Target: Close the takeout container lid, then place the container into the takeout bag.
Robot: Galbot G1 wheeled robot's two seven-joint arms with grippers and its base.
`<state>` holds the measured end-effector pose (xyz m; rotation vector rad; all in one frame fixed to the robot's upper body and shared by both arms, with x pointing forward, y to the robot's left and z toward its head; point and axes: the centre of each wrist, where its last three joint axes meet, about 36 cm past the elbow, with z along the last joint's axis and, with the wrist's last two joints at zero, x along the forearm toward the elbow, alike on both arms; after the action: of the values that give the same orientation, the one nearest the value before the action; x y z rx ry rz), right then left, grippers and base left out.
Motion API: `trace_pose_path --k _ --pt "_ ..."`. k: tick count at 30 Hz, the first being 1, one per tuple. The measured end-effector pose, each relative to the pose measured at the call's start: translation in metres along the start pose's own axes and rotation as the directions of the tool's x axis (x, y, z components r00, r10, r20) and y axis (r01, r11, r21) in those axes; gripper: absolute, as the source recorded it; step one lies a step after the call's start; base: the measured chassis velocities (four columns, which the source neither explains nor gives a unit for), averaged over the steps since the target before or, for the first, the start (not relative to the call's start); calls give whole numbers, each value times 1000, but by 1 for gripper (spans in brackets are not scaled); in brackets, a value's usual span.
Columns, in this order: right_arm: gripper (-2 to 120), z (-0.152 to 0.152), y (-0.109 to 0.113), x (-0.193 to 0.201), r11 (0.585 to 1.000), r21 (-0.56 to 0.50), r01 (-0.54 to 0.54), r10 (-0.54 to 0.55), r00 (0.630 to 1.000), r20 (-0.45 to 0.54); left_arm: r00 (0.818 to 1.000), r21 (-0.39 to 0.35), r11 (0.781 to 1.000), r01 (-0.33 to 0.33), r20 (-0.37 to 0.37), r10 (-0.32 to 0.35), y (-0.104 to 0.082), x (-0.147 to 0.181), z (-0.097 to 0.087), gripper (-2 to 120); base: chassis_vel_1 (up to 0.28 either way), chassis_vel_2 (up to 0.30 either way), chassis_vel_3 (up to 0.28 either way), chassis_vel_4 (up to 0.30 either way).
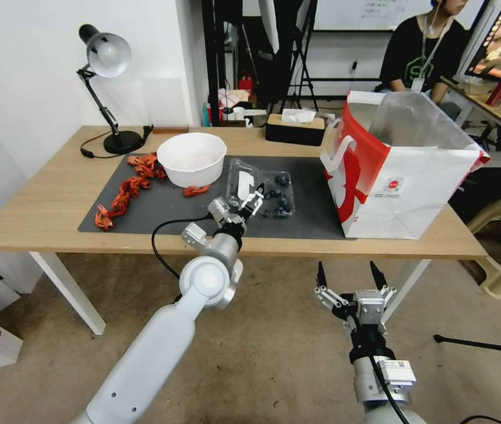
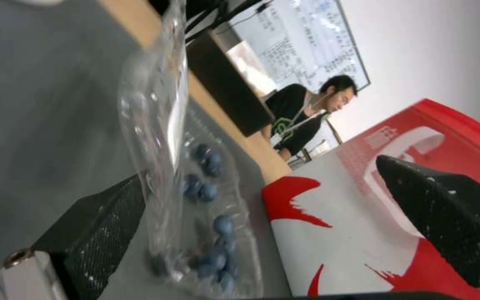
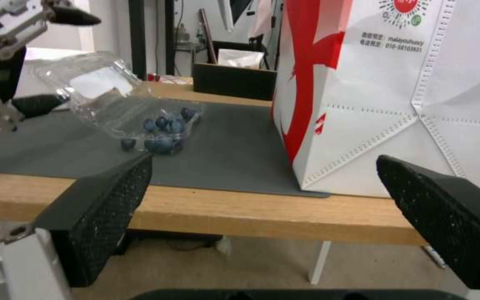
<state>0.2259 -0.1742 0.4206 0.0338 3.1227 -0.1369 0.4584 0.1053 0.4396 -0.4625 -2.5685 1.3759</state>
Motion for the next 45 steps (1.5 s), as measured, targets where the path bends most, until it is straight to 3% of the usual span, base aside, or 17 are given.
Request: trace_pose_path --k 9,19,27,33,36,45 --pt "100 2 1 0 1000 2 0 0 1000 0 995 -88 992 -91 20 93 -5 -4 0 100 0 0 0 0" --pt "100 3 1 1 1000 5 0 0 1000 1 991 -76 988 -133 5 133 -15 -12 -3 100 0 0 0 0" --pt "100 3 1 2 1000 3 -2 2 1000 2 988 -2 988 -153 -35 153 -30 -22 -5 100 0 0 0 0" --pt "100 3 1 3 1000 3 -4 4 1000 1 989 124 986 -108 -89 120 -43 -32 -11 100 0 0 0 0" --pt "100 3 1 3 1000 4 -4 4 1000 1 987 231 971 -54 -137 87 -49 -40 -15 100 0 0 0 0" --pt "100 4 1 3 1000 4 -4 4 1000 1 982 297 954 42 -186 15 -43 -55 -17 97 0 0 0 0"
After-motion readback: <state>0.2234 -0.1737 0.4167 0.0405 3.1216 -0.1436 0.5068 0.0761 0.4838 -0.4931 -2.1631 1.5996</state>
